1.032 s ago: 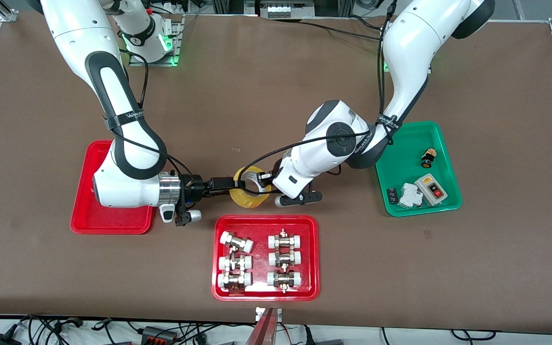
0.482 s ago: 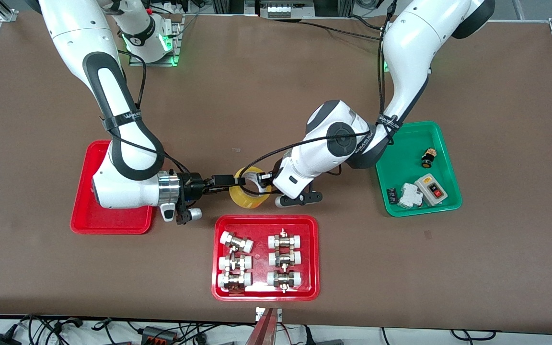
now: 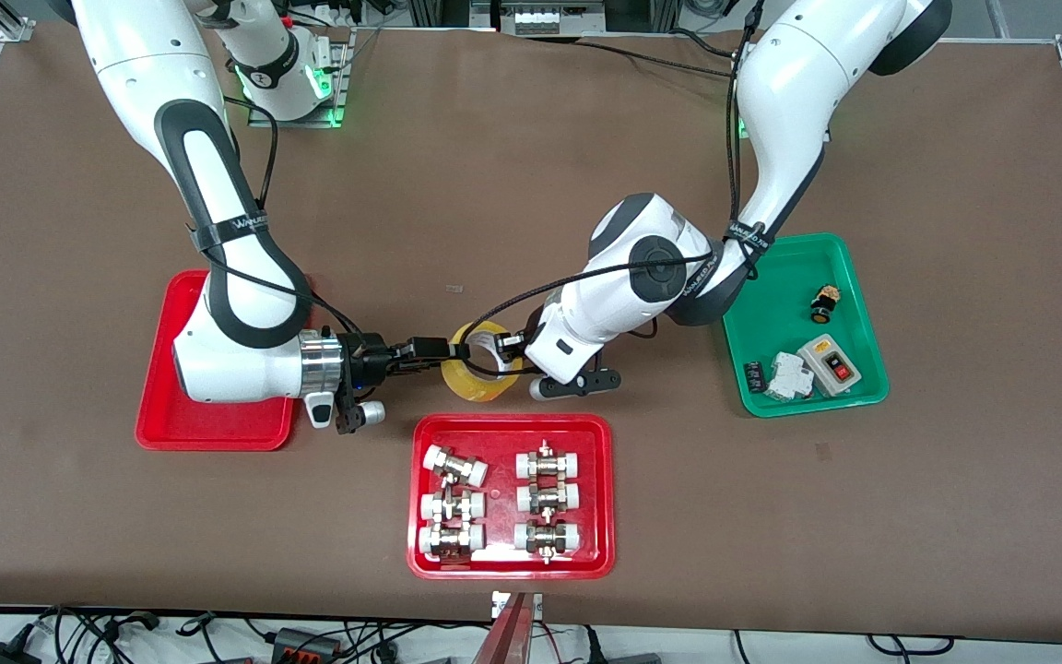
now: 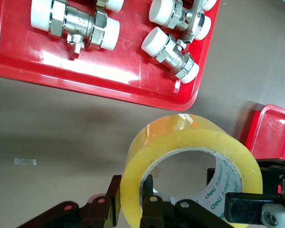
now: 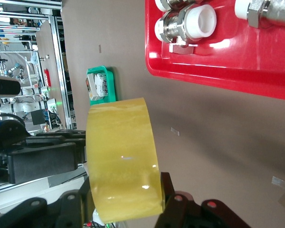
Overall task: Left arm passes tape to right arm into tray
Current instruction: 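Close the right gripper on the tape roll's outer side, then open the left gripper and withdraw it while the right gripper pulls tape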
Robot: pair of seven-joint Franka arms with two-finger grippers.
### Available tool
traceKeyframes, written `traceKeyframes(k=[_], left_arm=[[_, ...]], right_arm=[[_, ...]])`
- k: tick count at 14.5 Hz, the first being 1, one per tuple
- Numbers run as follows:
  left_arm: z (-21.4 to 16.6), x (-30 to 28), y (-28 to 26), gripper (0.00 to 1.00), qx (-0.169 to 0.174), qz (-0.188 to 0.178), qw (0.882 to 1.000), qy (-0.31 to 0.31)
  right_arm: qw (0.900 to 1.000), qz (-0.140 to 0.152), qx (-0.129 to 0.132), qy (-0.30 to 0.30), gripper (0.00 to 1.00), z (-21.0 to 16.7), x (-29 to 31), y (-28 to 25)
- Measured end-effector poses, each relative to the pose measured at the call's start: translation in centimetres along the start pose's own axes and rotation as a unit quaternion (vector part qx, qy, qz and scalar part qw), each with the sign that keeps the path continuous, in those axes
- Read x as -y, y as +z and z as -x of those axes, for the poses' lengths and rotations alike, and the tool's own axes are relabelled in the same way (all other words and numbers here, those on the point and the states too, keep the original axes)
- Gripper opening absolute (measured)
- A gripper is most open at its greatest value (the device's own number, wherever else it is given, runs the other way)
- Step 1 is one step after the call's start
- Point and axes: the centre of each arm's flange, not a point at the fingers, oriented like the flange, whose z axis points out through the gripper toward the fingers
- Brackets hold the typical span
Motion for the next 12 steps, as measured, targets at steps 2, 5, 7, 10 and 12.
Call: traceKeyframes(k=[2, 5, 7, 10, 12], left_arm=[[0.0, 0.0, 0.0, 0.21, 0.000, 0.000, 1.000, 0.000], [-0.5, 0.2, -0.3, 0.35, -0.016, -0.012, 0.999, 0.050], [-1.7, 0.6, -1.3, 0.53, -0.029, -0.016, 0.994, 0.100], [-4.8, 2.6, -5.4, 0.81, -0.045, -0.036, 0.992, 0.110], [-7.2, 5.0, -10.3, 1.00, -0.036, -0.061, 0.992, 0.103]], right_arm=[[1.000, 0.000, 0.000, -0.001, 0.56, 0.0, 0.0, 0.0], [1.000, -0.001, -0.001, 0.000, 0.56, 0.0, 0.0, 0.1], [1.000, -0.007, -0.004, 0.000, 0.56, -0.1, 0.3, 0.1], [1.000, -0.003, -0.005, 0.002, 0.56, -0.2, -0.1, -0.1], [1.000, -0.002, -0.005, 0.005, 0.56, -0.3, -0.5, -0.2]])
